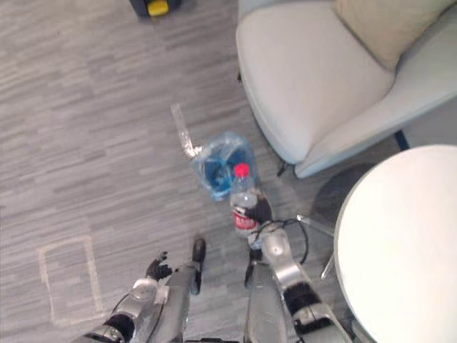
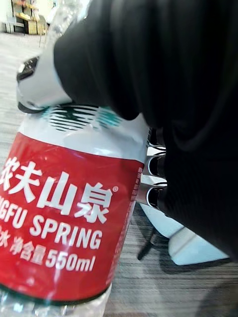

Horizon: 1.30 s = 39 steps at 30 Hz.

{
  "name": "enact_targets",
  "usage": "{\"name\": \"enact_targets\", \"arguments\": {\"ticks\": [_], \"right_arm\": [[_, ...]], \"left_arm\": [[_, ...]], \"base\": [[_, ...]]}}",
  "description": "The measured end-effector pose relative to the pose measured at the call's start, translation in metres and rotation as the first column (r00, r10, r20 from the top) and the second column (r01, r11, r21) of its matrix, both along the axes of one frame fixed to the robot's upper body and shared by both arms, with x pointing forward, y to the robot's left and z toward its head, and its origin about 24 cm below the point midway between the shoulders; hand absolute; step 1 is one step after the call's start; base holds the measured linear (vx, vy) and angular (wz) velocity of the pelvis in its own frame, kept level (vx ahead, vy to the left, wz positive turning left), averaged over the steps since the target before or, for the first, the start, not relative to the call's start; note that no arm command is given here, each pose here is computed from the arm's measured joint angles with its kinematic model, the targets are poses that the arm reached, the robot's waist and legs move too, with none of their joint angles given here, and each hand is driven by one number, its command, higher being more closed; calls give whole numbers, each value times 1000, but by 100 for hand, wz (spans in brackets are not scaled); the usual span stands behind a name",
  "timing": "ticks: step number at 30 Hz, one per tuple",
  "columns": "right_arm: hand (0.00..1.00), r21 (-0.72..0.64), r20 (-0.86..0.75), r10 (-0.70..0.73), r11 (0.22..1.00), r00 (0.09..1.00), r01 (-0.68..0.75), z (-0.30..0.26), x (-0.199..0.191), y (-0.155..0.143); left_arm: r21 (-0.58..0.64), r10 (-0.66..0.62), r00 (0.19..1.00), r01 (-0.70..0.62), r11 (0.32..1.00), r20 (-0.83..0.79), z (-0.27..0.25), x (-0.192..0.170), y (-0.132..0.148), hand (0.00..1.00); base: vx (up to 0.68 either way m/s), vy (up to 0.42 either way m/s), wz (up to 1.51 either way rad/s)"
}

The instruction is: Gather rubbish on tea table into small bin, then transfer packed bag to large trash can.

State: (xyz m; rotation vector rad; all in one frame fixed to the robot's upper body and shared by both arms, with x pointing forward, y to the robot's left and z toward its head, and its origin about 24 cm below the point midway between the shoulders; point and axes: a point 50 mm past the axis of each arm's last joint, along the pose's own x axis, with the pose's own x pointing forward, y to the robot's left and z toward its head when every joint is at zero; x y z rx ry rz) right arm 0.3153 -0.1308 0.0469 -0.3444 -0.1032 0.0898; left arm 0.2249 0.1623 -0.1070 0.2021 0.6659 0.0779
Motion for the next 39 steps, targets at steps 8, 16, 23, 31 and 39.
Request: {"name": "enact_targets", "arguments": {"ticks": [8,16,23,31,39], "right_arm": [[100,-55,306,15,998,952,2,94,38,7],[100,-83,480,-5,995,877,52,164,55,-3],[100,-108,556,-70,982,828,156,206,66,-24],[0,-68,554,-203,956,808,287,230,76,-64],[0,-54,536,-189,965,823,257,228,76,-66]], "left_arm": [[-137,54,966,-19,990,255,46,41,-29,0],[-199,51,902,38,979,428,78,52,-43,0],[-215,58,862,60,975,504,92,53,-44,0],[-159,51,853,38,987,519,89,44,-22,0],[-169,48,824,59,984,565,99,39,-24,0]], "base": [[-65,-25,6],[-22,19,19],[1,32,15],[-4,24,9],[-34,12,8]]}}
